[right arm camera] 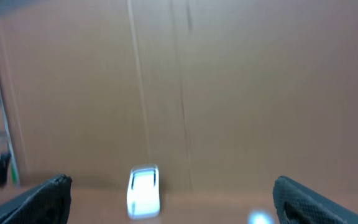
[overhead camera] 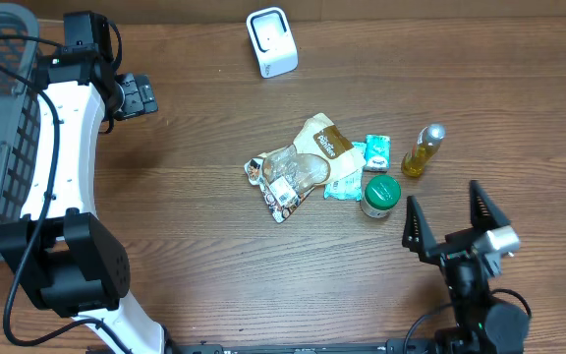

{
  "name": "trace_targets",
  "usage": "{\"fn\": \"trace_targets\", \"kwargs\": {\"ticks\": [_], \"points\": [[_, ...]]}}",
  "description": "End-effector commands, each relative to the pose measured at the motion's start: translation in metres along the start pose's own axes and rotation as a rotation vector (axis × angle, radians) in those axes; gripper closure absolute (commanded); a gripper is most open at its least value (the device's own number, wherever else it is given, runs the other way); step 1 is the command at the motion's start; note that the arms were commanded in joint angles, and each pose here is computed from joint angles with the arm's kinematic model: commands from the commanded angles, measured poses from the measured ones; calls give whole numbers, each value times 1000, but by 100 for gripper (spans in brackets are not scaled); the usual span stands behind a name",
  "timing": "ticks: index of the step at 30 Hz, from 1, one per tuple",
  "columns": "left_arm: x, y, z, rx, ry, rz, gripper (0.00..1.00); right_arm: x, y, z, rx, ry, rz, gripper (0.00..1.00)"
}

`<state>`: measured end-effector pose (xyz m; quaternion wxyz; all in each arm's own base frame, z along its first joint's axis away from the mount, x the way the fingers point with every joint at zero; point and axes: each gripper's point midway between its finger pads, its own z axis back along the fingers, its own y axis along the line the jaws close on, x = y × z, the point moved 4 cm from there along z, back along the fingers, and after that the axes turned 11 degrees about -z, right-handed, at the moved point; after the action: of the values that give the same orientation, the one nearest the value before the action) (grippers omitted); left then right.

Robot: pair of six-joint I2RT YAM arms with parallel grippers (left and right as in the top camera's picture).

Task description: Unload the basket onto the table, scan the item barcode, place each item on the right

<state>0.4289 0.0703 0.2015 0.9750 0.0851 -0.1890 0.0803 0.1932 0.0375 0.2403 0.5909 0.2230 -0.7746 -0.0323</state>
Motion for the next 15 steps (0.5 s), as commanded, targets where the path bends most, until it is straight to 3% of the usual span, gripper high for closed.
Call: {"fn": "trace_targets", "kwargs": {"ticks": [1, 6, 15], "points": [[7, 4, 13, 7, -42, 8, 1, -21, -11, 2, -55, 83, -37, 0], [7, 4, 13, 7, -42, 8, 1, -65, -27, 12, -145, 303, -56, 0], [7, 4, 13, 7, -41, 8, 0, -63, -28, 12, -152, 290, -49, 0]]}}
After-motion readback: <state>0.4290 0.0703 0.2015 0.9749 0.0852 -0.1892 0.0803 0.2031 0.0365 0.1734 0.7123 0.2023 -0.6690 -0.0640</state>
